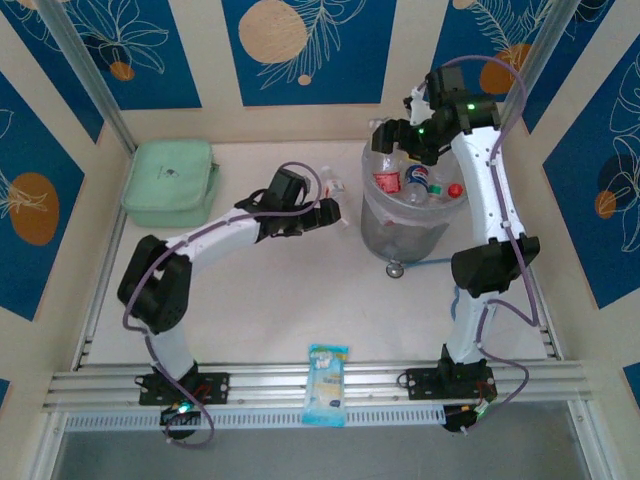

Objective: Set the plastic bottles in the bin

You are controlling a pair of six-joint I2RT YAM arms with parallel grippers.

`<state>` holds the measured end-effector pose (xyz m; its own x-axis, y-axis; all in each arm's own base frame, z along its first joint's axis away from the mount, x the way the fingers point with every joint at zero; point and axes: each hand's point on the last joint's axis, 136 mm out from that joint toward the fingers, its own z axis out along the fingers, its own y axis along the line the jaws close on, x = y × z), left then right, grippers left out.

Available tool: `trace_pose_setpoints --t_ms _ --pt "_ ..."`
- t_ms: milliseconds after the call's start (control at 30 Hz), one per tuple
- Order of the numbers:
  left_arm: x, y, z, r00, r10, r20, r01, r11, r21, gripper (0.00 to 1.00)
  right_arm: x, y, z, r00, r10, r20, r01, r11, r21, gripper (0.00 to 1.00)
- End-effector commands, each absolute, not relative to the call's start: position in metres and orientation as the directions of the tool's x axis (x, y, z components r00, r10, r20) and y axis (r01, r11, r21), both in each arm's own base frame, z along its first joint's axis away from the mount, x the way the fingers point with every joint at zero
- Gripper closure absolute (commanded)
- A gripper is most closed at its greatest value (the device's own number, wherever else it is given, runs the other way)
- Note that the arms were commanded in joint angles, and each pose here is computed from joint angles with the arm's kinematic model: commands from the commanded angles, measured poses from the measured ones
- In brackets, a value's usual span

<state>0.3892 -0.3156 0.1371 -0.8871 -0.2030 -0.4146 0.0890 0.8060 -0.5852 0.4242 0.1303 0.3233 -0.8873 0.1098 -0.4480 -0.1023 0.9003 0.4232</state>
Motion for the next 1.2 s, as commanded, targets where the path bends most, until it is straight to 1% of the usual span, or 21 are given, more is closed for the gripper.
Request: trace_pose_setpoints --t_ms 0,133,267,400,533,600,667,733,933,1100,1167 --pt "0.418 -0.316 0.130 -0.859 -0.266 -0.437 0.033 0.823 -0.567 0.01 0.401 0.117 0.343 -0.884 0.113 -0.454 -0.083 0.916 0.392 0.13" --pt "0.437 -0.322 0.112 -0.857 -0.262 -0.443 0.017 0.846 -0.533 0.00 0.389 0.102 0.360 -0.861 0.130 -0.492 -0.070 0.927 0.368 0.13" --pt "0.452 -0.327 0.097 -0.855 -0.255 -0.452 0.013 0.860 -0.510 0.00 0.372 0.094 0.372 -0.840 0.153 -0.520 -0.068 0.922 0.381 0.13" --pt "0.464 -0.334 0.084 -0.852 -0.261 -0.453 0.004 0.864 -0.504 0.00 0.355 0.092 0.376 -0.824 0.192 -0.533 -0.074 0.896 0.437 0.14" --pt "0.476 -0.344 0.076 -0.851 -0.278 -0.445 0.000 0.848 -0.530 0.00 0.341 0.086 0.368 -0.822 0.237 -0.518 -0.055 0.873 0.485 0.15" --pt "0.478 -0.344 0.068 -0.857 -0.279 -0.433 -0.017 0.855 -0.518 0.02 0.334 0.084 0.365 -0.817 0.259 -0.515 -0.053 0.856 0.514 0.15" --pt "0.478 -0.340 0.062 -0.860 -0.280 -0.427 -0.038 0.869 -0.493 0.07 0.328 0.084 0.366 -0.806 0.282 -0.520 -0.060 0.835 0.546 0.15" --pt "0.476 -0.333 0.058 -0.859 -0.281 -0.427 -0.056 0.882 -0.469 0.18 0.321 0.083 0.369 -0.795 0.304 -0.525 -0.068 0.815 0.575 0.16" --pt "0.471 -0.320 0.069 -0.848 -0.268 -0.458 -0.047 0.897 -0.439 0.41 0.303 0.085 0.373 -0.786 0.332 -0.522 -0.090 0.773 0.628 0.17" --pt "0.467 -0.312 0.088 -0.840 -0.238 -0.487 -0.001 0.899 -0.437 0.54 0.292 0.086 0.368 -0.796 0.343 -0.500 -0.084 0.754 0.651 0.17" --pt "0.464 -0.306 0.094 -0.840 -0.230 -0.492 0.009 0.900 -0.435 0.57 0.288 0.088 0.367 -0.799 0.346 -0.492 -0.086 0.744 0.663 0.17"
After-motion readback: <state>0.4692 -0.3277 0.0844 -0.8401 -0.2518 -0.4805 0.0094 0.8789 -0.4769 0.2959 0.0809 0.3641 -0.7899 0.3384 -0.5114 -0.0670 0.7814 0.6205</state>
